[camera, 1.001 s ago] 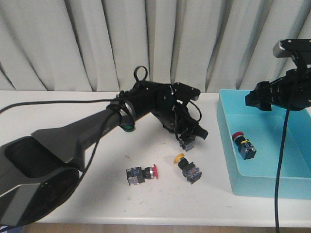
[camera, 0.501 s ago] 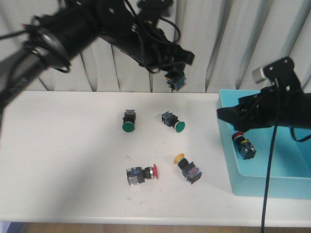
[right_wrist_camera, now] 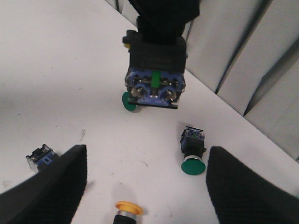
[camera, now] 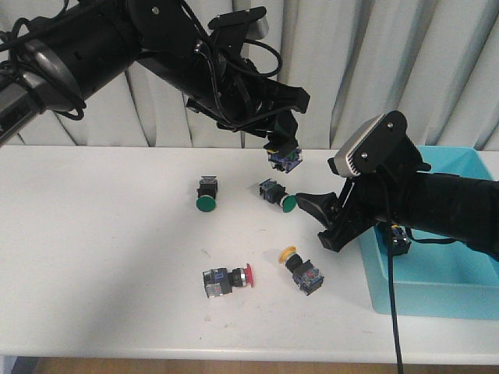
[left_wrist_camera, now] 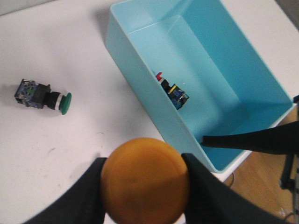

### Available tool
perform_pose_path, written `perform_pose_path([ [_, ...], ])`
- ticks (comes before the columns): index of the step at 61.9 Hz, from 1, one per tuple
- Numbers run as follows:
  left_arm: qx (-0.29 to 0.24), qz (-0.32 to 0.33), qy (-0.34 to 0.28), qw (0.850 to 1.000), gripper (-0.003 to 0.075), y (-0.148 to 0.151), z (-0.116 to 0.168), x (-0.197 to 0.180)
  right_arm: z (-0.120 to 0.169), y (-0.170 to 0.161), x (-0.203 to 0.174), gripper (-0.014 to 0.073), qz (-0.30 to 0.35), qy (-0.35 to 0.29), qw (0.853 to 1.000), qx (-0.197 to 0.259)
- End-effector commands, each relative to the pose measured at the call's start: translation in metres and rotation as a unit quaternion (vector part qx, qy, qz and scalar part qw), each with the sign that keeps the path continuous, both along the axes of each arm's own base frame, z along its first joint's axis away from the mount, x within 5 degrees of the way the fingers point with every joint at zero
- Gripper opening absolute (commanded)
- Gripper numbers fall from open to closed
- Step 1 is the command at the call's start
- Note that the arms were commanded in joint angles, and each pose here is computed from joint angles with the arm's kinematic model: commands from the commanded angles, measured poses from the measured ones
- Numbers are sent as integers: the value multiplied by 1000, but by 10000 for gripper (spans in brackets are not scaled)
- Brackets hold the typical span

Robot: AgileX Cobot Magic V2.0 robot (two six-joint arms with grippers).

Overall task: Pick red and yellow buttons and place in box
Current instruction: 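Pass the yellow button from the left gripper to the right gripper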

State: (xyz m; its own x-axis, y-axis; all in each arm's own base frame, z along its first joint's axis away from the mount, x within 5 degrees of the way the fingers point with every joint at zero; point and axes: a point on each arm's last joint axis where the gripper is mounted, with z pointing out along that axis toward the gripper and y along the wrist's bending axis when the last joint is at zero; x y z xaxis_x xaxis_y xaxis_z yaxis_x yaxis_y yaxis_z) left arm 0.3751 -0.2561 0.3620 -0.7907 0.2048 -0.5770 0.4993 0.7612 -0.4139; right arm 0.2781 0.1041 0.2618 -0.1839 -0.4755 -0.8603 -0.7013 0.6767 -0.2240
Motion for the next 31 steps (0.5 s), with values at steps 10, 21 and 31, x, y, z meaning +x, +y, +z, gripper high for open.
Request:
perform_pose_path([
  [10,-82,-9,-22,996,-3,-3,42,-20,19,4,-2,531,-2,-27,999,22],
  [21,-91,-21,-16,996,0,-10,43,-26,20,4,-2,531,-8,-27,999,33],
  [31,-89,-32,-13,995,4,-17,42,-32,22,4,-1,531,-12,-31,998,44],
])
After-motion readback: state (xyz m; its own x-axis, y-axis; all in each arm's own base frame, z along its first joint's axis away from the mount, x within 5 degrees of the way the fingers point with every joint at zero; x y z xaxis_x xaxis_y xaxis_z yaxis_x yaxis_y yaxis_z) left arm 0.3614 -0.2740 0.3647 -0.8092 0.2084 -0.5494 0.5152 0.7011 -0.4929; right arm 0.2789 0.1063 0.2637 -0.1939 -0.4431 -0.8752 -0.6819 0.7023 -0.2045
